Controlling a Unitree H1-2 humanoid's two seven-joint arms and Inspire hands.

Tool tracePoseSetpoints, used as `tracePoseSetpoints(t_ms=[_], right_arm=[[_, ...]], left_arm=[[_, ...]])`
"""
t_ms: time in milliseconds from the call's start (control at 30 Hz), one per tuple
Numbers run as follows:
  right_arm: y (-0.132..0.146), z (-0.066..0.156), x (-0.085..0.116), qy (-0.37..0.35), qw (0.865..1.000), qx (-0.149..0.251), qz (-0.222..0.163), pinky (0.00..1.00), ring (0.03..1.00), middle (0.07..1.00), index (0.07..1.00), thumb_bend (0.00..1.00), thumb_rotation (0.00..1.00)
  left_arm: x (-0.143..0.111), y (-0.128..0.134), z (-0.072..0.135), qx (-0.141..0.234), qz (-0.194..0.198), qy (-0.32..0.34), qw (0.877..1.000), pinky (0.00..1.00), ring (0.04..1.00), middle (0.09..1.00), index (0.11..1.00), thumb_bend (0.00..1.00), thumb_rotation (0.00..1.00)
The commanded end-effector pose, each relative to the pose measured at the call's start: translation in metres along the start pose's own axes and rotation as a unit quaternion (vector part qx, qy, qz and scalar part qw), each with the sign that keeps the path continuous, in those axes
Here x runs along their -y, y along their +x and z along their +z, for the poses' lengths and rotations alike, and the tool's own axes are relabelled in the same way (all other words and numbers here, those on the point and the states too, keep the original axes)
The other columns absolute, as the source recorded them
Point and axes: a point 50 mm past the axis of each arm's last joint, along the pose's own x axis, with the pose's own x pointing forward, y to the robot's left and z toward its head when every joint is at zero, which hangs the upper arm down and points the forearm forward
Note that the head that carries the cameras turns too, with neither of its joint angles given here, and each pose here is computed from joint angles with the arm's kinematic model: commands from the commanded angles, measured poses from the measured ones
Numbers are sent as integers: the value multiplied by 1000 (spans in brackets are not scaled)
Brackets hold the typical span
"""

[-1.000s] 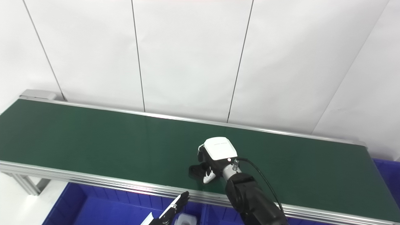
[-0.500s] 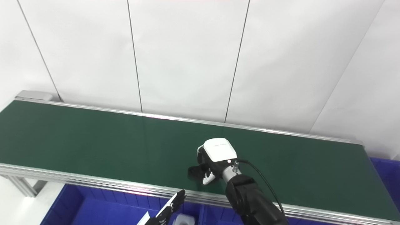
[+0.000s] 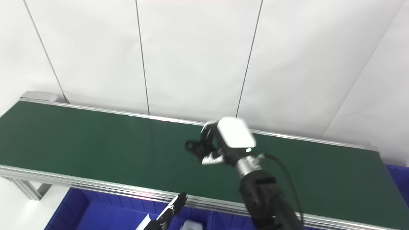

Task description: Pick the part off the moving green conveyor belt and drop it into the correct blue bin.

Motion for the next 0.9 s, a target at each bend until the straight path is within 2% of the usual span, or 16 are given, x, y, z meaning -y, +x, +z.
tracePoseSetpoints(t_ms=[0,167,300,467,567,700,733,867], right_arm=[[-11,3,14,26,999,-12,-30,151,211,470,487,526,0],[-48,-4,12,69,996,-49,-40,189,262,473,487,527,0],[-88,-20,-10,104,991,-80,-36,179,246,471,487,527,0],[-133,-36,-42,116,986,-123,-14,214,286,475,488,527,0],[-167,-41,-63,137,978,-160,-2,231,307,476,488,526,0],[-194,-43,-76,163,966,-202,4,243,322,478,489,525,0],[-199,-43,-78,166,963,-211,8,252,331,443,517,520,0],[-215,-51,-85,162,957,-239,35,264,342,477,491,525,0]], left_arm=[[-4,7,9,22,3,0,1000,983,1000,1000,1000,763,647],[-7,7,9,25,8,-3,1000,985,1000,1000,1000,768,643],[-11,7,7,21,11,-5,1000,996,1000,1000,1000,768,640],[-15,4,9,18,14,6,1000,1000,1000,1000,1000,771,662],[-20,4,13,18,20,12,1000,1000,1000,1000,1000,761,670],[-24,7,21,14,22,15,1000,1000,1000,1000,1000,759,682],[-25,8,23,13,21,16,1000,1000,1000,1000,1000,756,685],[-27,14,33,4,22,21,1000,980,1000,1000,1000,751,675]])
